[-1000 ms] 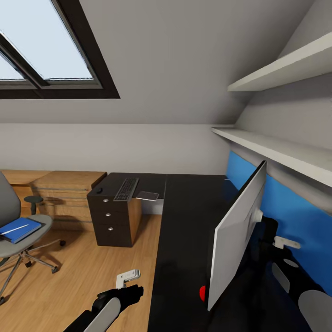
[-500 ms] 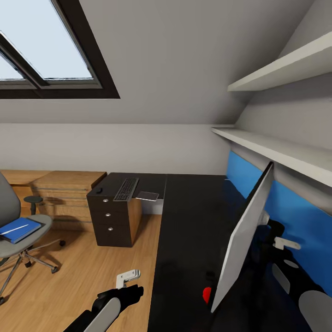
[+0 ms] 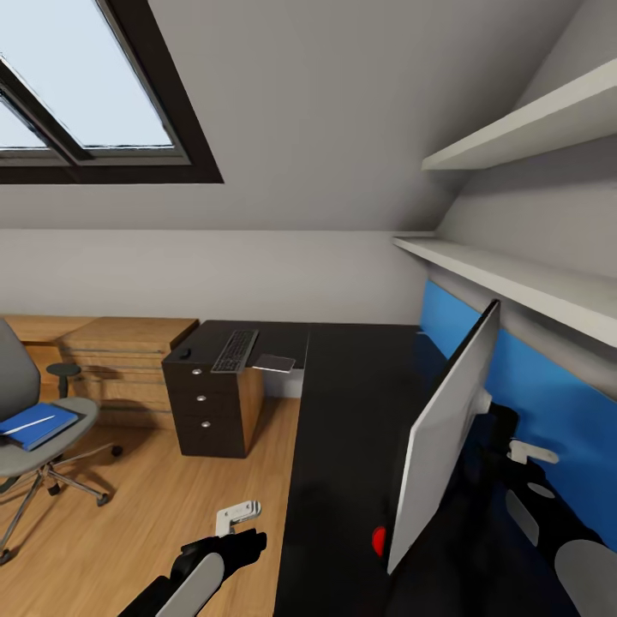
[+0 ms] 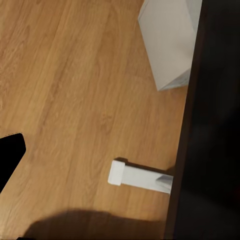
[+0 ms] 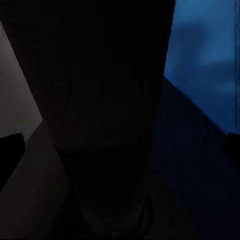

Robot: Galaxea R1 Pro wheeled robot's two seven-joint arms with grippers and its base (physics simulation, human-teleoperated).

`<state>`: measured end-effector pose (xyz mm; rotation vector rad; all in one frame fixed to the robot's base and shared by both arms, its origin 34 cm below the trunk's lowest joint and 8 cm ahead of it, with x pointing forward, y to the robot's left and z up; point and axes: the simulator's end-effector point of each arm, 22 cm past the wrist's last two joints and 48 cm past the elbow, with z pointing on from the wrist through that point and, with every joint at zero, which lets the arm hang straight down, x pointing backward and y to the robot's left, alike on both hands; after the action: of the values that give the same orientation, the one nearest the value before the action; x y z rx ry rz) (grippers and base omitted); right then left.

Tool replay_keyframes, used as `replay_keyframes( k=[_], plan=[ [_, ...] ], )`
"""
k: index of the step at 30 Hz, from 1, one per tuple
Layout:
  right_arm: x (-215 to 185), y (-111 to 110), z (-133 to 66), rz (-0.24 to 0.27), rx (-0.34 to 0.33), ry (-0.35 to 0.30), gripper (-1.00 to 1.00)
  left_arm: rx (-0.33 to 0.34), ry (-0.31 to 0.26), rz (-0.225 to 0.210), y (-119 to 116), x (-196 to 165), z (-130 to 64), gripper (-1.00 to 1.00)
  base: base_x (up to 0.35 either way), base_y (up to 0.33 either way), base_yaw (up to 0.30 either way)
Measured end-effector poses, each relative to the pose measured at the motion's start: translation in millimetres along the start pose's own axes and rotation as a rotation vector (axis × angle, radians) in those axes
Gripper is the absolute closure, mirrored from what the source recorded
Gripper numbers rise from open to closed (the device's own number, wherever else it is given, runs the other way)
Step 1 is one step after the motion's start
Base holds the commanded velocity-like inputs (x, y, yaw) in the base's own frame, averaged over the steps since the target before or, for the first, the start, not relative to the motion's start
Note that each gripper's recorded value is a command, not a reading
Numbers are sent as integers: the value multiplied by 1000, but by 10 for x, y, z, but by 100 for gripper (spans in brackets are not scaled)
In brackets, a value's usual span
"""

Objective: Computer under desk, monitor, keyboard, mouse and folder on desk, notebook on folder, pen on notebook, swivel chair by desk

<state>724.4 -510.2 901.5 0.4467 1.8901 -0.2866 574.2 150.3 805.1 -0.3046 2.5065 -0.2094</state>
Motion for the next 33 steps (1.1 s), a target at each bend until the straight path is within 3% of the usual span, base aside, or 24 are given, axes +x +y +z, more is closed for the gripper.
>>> replay_keyframes(
  k=[15,28,33],
  plan=[
    [0,1,0,0,0,0,-100,0,0,0,-2,3,0,-100,-182,0,0],
    [-20,15,0,2,-4,-7,-100,-1,0,-1,5,-2,2,-100,-300,61,0],
    [-221,46,-8,11,-11,-76,-100,-3,-1,-1,15,-9,1,-100,-246,229,0]
  ],
)
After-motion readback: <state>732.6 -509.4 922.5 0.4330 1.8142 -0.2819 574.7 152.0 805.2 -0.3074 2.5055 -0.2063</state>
